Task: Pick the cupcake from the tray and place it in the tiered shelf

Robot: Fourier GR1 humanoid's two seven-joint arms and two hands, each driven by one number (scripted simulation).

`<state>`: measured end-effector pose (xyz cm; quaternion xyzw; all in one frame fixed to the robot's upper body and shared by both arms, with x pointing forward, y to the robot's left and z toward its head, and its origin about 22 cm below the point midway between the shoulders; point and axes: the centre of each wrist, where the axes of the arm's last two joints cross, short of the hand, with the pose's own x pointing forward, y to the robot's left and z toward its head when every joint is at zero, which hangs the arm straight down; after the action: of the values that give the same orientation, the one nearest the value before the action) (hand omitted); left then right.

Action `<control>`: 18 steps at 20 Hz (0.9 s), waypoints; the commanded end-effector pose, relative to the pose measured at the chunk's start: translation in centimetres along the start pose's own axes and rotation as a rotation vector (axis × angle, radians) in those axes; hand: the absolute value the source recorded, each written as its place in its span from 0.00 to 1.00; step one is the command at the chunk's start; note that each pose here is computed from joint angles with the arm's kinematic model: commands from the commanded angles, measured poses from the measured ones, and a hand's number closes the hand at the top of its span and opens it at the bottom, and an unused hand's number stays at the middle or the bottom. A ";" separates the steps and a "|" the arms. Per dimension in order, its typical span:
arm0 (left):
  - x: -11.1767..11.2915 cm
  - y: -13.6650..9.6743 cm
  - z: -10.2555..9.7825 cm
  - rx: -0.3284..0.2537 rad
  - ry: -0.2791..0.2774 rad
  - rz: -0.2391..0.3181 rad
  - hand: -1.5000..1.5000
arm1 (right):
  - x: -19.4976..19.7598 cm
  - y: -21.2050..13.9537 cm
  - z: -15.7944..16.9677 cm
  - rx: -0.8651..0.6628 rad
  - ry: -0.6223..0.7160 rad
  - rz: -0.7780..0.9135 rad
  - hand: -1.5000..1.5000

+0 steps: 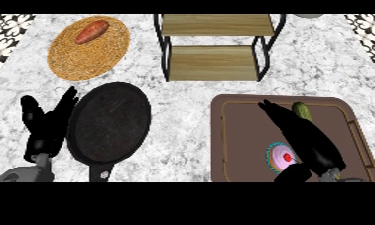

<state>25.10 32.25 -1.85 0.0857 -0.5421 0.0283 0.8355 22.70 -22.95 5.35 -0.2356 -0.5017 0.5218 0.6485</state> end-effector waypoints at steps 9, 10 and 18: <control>-0.2 -4.3 -0.8 -0.073 0.035 0.036 0.50 | 0.5 2.3 -0.8 0.160 -0.183 0.089 1.00; -0.9 -3.2 0.0 -0.083 0.041 0.057 0.50 | 0.3 4.0 0.0 0.157 -0.192 0.084 1.00; 0.1 -3.0 -0.7 -0.081 0.029 0.022 0.50 | 12.9 4.8 -1.2 0.033 -0.162 -0.033 1.00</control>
<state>25.15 32.25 -1.85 0.0866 -0.5419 0.0256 0.8356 21.32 -15.40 4.34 -0.1632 -0.5447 0.5681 0.5950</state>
